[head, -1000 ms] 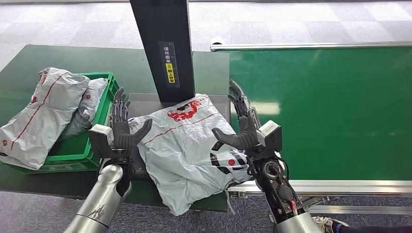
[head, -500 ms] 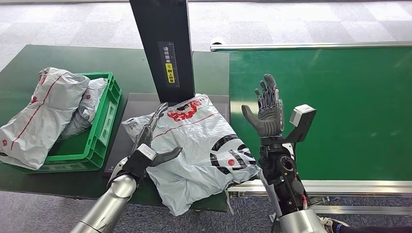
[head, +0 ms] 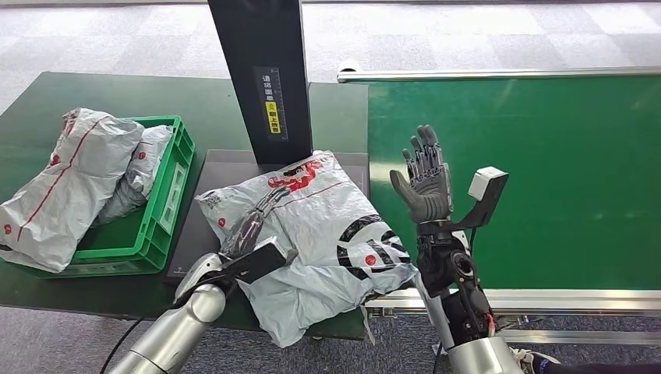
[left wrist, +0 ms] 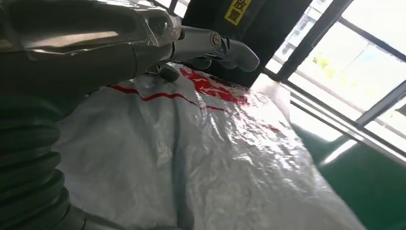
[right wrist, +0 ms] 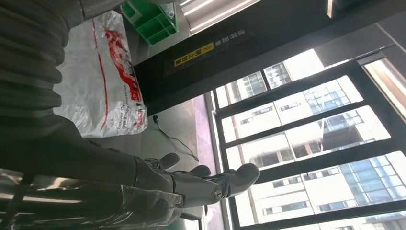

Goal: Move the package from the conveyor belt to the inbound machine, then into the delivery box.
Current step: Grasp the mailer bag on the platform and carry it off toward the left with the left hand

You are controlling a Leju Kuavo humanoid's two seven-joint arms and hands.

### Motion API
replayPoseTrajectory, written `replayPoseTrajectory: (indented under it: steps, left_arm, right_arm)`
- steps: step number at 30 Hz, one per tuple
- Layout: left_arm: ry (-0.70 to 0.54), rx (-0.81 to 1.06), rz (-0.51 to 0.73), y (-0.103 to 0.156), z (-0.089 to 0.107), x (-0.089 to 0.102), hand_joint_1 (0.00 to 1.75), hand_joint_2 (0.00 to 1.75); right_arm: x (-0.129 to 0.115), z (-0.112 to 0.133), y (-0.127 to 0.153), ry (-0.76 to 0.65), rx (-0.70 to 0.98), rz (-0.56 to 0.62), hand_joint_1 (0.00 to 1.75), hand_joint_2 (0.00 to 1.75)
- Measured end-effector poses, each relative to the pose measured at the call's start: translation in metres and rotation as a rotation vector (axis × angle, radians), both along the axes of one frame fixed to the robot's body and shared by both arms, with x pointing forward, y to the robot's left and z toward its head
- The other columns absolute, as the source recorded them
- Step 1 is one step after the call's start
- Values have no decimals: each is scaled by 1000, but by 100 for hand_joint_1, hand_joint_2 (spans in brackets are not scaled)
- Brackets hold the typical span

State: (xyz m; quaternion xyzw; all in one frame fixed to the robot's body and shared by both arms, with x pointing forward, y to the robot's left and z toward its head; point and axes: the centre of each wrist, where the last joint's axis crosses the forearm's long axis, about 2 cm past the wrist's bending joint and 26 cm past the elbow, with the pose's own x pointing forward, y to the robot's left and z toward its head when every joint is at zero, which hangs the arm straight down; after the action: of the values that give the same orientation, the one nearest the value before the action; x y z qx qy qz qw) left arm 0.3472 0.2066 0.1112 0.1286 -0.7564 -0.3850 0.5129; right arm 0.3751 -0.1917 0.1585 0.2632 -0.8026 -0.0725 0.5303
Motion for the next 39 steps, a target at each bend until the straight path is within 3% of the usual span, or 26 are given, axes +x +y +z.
replayPoseTrajectory:
  steps: [7,11,29,33,39]
  left_arm:
    - [0,365,102,4,-11,11,6,175]
    - [54,443,95,3,-11,20,144,175]
    - [69,464,87,1,-10,28,148,175]
    - [67,463,87,1,-10,28,174,175]
    - [10,389,98,5,-14,23,175,175]
  right_arm:
    - [-4,-11,-5,49,-208,-67,0,175]
    - [-5,-15,-3,29,-335,-77,0,175]
    - [-6,-21,-7,22,-392,-79,0,175]
    - [-6,-21,-8,22,-393,-79,0,175]
    - [-6,-22,-9,20,-391,-78,0,175]
